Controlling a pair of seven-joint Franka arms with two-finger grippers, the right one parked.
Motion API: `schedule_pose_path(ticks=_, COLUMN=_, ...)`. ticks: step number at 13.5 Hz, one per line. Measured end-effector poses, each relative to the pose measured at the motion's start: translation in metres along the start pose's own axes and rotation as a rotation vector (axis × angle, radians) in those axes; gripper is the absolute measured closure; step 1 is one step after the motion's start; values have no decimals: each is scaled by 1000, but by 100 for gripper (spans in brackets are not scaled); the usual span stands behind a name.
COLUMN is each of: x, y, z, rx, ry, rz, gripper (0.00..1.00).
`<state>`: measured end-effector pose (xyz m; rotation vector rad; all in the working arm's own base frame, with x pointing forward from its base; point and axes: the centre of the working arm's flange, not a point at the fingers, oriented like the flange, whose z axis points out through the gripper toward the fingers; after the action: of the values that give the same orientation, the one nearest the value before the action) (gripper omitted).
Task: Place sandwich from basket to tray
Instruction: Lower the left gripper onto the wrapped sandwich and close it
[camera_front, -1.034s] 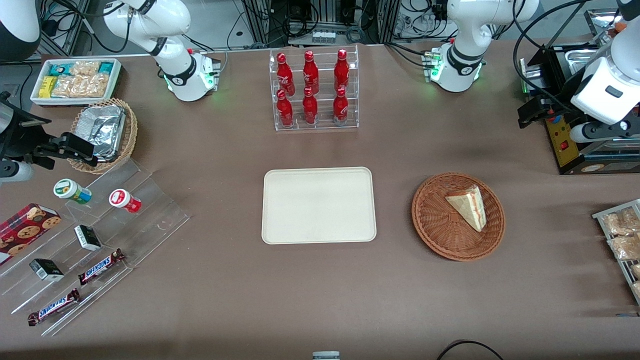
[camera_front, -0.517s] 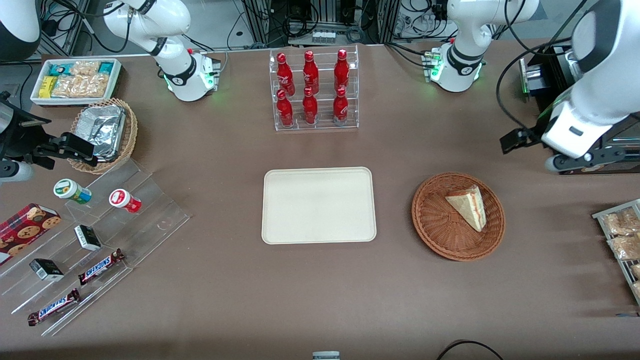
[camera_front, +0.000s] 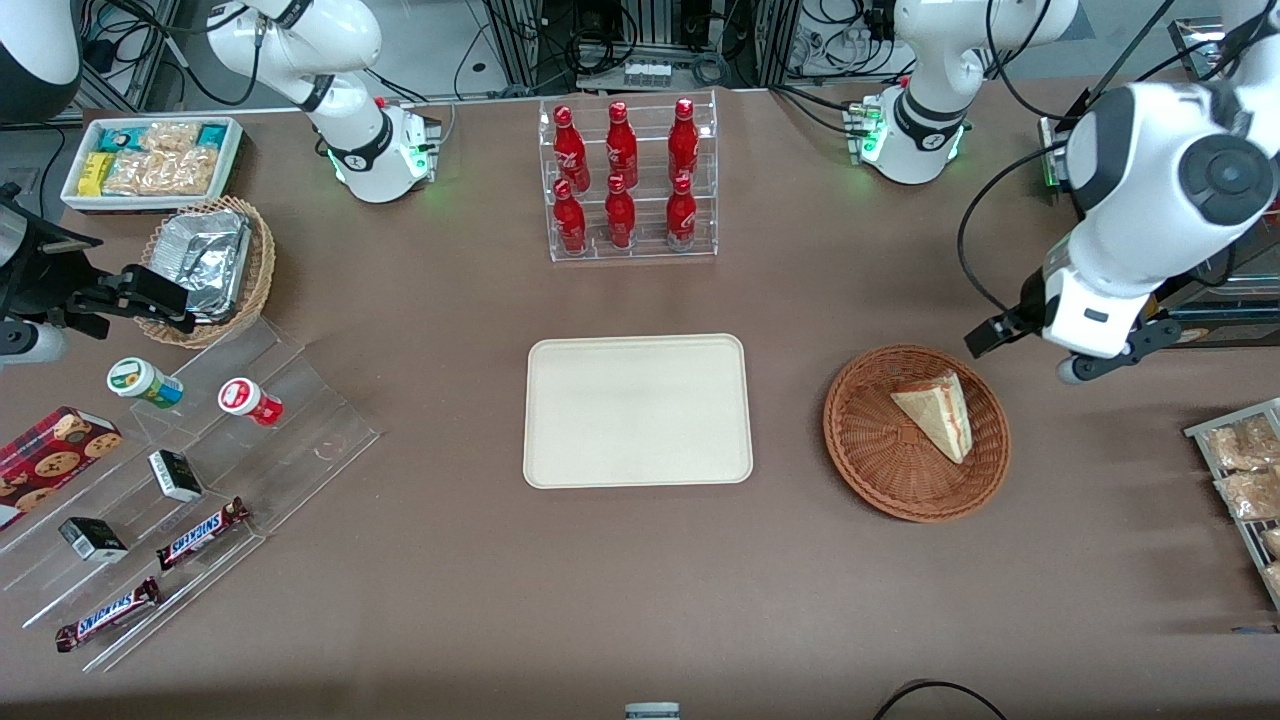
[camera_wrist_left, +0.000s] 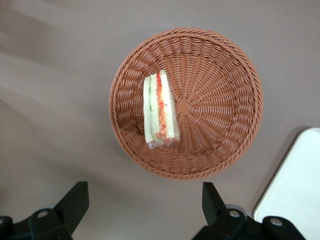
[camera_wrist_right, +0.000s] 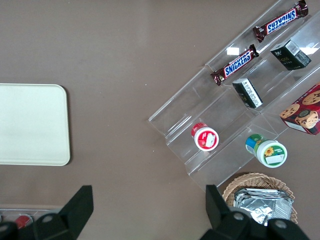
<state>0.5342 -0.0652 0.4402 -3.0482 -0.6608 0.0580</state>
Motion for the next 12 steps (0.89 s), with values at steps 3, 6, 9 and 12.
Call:
schedule_pose_path(ticks=3, x=7, y=5, z=52, rx=-21, ry=25, rz=-70, gripper=0)
schedule_pose_path(ticks=6, x=16, y=11, z=95, rx=-28, ry=25, rz=-110, gripper=0)
schedule_pose_path(ticks=9, x=21, y=15, z=121, rx=-34, ry=27, rz=-143, gripper=0)
schedule_pose_path(ticks=12, x=18, y=14, z=142, rx=-42, ry=35, rz=-170, gripper=1)
